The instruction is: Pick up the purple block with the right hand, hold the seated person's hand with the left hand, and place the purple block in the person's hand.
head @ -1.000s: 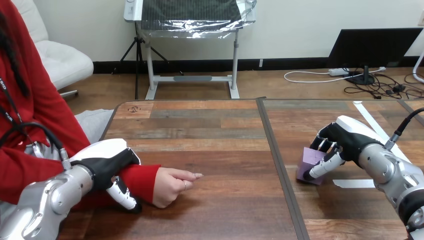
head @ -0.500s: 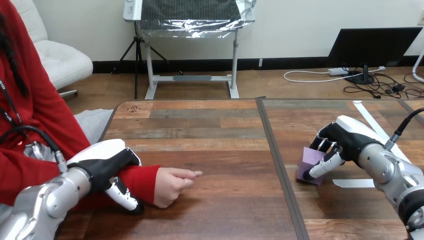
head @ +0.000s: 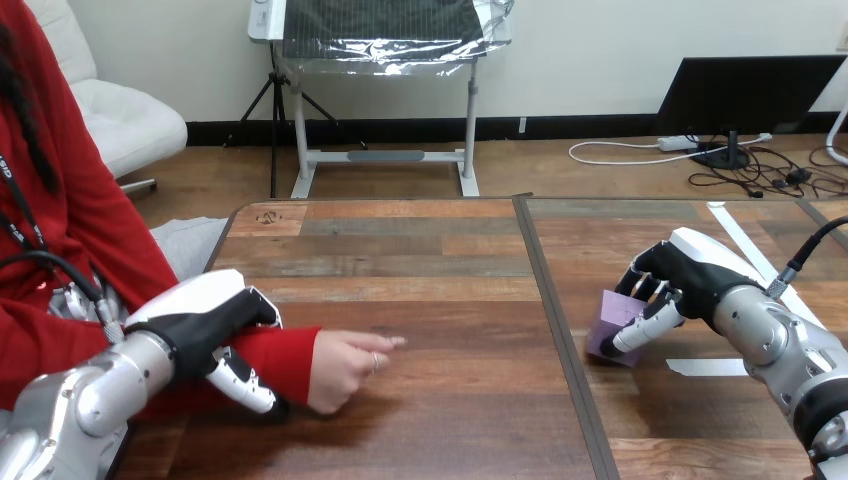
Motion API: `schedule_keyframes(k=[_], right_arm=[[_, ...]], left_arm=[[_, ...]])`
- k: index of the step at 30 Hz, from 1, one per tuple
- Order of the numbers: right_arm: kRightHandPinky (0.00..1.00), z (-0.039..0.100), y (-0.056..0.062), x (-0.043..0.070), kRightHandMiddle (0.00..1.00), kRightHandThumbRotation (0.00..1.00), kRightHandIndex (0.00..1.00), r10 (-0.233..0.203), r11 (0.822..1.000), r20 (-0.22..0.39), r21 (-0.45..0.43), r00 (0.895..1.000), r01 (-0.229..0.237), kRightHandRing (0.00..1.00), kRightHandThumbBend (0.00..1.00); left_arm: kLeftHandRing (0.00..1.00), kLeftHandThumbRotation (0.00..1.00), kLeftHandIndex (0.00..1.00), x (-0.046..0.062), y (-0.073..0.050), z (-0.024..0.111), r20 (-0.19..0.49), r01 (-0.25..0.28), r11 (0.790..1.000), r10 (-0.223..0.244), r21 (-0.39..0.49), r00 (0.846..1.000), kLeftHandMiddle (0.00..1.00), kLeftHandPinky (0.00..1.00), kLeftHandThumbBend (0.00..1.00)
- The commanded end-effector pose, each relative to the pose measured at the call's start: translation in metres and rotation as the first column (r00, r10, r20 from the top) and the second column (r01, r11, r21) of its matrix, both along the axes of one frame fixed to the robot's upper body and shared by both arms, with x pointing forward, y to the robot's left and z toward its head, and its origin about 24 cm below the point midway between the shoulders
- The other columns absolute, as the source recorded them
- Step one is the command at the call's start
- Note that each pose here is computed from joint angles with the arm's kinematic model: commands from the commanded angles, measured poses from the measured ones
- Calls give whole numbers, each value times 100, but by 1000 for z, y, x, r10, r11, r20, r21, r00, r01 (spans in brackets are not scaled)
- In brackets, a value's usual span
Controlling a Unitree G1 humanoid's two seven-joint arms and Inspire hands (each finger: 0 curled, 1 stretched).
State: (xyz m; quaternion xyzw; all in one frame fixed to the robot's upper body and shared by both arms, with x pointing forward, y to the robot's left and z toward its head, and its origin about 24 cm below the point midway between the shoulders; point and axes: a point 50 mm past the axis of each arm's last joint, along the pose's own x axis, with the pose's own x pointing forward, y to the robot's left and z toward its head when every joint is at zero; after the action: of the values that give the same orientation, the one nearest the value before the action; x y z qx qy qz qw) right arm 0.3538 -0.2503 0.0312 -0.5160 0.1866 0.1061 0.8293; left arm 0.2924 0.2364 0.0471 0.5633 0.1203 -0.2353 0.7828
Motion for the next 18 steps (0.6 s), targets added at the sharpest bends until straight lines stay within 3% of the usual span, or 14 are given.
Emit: schedule_keyframes(k=[1, 18], right_arm=[[47, 33, 16, 21, 53, 0, 50, 41, 998, 136, 37, 990, -47, 51, 79], [50, 36, 23, 24, 55, 0, 51, 76, 996, 147, 25, 986, -80, 55, 79]], left_arm=[[31, 0, 41, 19, -9, 63, 240, 71, 997, -60, -36, 969, 38, 25, 78], [33, 0, 42, 24, -13, 85, 293, 75, 997, -61, -36, 954, 40, 27, 78]])
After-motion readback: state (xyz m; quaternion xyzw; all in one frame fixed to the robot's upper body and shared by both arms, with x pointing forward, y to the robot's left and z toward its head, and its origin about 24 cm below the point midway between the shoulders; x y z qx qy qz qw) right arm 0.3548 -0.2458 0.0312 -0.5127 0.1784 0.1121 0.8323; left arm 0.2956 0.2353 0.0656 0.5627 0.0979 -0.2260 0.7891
